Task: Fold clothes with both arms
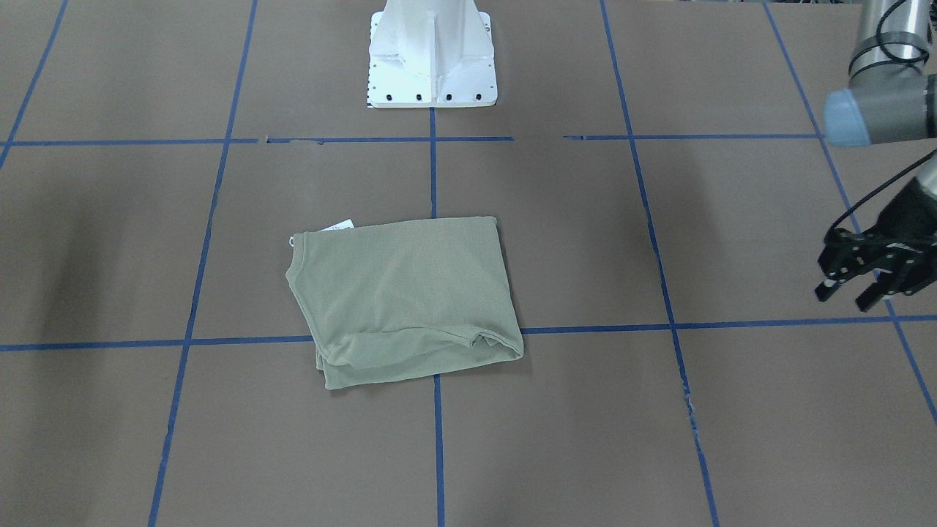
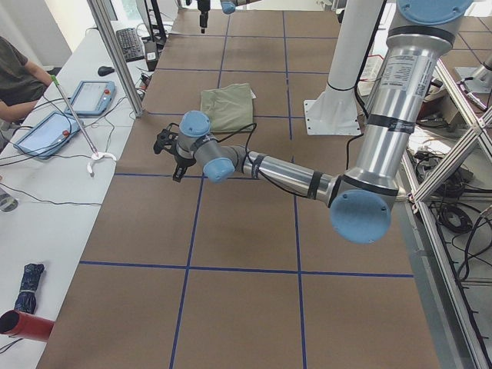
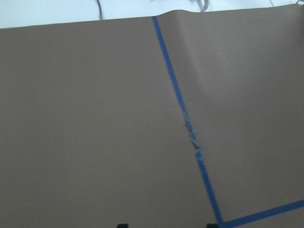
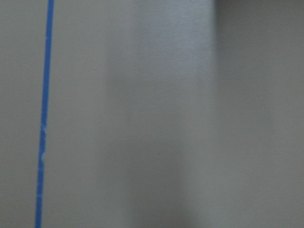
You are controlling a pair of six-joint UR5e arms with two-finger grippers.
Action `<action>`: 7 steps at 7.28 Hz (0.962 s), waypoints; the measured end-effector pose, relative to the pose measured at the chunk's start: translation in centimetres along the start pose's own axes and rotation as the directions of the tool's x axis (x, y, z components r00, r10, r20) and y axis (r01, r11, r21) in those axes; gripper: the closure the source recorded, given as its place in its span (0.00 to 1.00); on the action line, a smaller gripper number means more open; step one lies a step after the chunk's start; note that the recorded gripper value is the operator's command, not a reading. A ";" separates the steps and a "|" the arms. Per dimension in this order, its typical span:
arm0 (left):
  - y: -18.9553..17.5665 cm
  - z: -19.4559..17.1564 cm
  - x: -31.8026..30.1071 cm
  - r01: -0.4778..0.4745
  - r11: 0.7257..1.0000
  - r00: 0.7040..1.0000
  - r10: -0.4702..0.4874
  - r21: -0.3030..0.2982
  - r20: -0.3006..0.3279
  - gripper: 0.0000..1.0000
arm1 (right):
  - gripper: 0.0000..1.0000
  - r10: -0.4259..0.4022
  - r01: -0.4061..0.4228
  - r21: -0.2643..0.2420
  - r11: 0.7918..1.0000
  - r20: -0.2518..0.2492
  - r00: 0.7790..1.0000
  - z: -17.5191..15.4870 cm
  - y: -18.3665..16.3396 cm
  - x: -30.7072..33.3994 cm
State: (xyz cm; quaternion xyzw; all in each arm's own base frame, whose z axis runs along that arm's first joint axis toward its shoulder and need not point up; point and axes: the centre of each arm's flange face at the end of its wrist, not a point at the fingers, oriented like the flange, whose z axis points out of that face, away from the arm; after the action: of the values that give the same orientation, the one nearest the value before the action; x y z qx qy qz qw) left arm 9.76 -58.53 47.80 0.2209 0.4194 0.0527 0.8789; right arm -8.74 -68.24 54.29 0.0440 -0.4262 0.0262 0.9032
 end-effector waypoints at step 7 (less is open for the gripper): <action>4.1 -8.1 -15.9 0.073 0.976 0.989 -0.044 -0.204 0.144 0.00 | 0.00 0.027 -0.044 -0.127 0.991 -0.130 0.991 -7.1 5.7 8.6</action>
State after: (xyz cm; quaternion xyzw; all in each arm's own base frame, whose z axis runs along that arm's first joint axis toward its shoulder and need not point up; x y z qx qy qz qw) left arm -6.22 -56.50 56.47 0.1181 0.3560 0.0551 0.9253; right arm 1.70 -61.79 56.78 -0.0241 -0.3688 0.0172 0.9290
